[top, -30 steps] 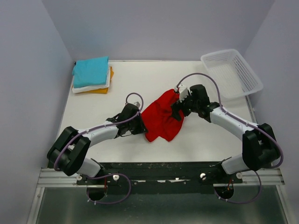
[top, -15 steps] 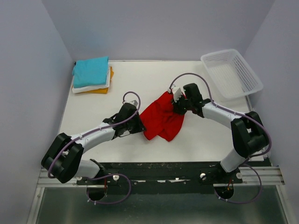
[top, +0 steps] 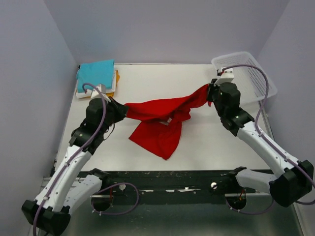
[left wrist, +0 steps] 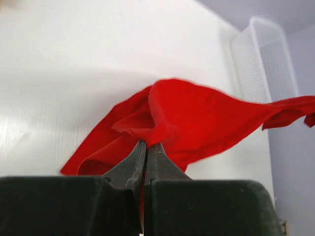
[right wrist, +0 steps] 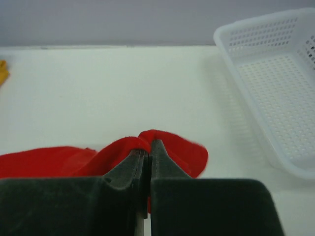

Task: Fold and stack the t-shirts
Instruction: Flatten out the tshirt

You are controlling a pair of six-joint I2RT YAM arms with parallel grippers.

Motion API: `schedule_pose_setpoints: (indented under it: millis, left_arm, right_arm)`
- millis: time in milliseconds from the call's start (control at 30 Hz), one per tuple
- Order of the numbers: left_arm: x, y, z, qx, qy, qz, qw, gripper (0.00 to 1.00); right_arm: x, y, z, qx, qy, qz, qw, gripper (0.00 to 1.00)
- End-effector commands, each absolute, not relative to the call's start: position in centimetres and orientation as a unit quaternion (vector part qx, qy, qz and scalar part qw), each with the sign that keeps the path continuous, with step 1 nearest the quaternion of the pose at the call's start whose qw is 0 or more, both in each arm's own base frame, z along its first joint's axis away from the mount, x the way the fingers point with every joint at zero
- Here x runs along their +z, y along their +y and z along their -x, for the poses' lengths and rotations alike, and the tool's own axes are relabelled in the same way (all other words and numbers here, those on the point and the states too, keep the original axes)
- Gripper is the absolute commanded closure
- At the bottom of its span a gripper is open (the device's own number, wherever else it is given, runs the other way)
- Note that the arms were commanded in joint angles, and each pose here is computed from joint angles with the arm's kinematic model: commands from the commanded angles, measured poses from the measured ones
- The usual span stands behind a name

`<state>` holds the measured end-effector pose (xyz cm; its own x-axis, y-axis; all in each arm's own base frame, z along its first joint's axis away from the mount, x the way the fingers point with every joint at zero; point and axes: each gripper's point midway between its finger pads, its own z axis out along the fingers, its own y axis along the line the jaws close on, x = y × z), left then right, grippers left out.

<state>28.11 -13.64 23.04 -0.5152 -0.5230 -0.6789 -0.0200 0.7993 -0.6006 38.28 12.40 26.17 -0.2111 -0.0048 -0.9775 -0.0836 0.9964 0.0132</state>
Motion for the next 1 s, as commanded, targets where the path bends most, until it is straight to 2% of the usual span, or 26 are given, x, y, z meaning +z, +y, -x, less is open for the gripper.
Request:
schedule_pose_setpoints:
  millis: [0,233,400,533,667,800,967]
  left_arm:
    - [31.5,-9.3,-27.0,-0.228,0.769,0.180,0.570,1.00]
    - [42.7,-7.4,-24.8,-0.234,0.694,0.148,0.664,1.00]
    - [48.5,-5.3,-25.9,-0.179,0.660,0.155,0.713,1.00]
    - [50.5,-5.0,-29.4,-0.141,0.663,0.146,0.720,1.00]
    - [50.9,-5.6,-35.6,-0.132,0.685,0.116,0.707,1.00]
    - [53.5,-5.8,-40.6,-0.139,0.694,0.094,0.700,1.00]
    - [59.5,-5.8,-41.4,-0.165,0.655,0.053,0.735,1.00]
  right_arm:
    - [32.8,11.6,-36.3,0.080,0.742,-0.036,0.665,0.99]
    - [43.0,11.4,-34.9,0.109,0.667,-0.018,0.736,0.99]
    - [48.1,11.8,-36.0,0.093,0.635,0.007,0.767,0.99]
    - [48.1,11.8,-40.5,0.023,0.644,0.006,0.765,0.99]
    - [46.3,12.2,-47.0,0.000,0.661,0.018,0.750,0.99]
    - [50.3,11.5,-51.9,0.000,0.614,-0.009,0.790,0.99]
    - [58.2,11.2,-52.3,0.011,0.542,-0.004,0.840,0.99]
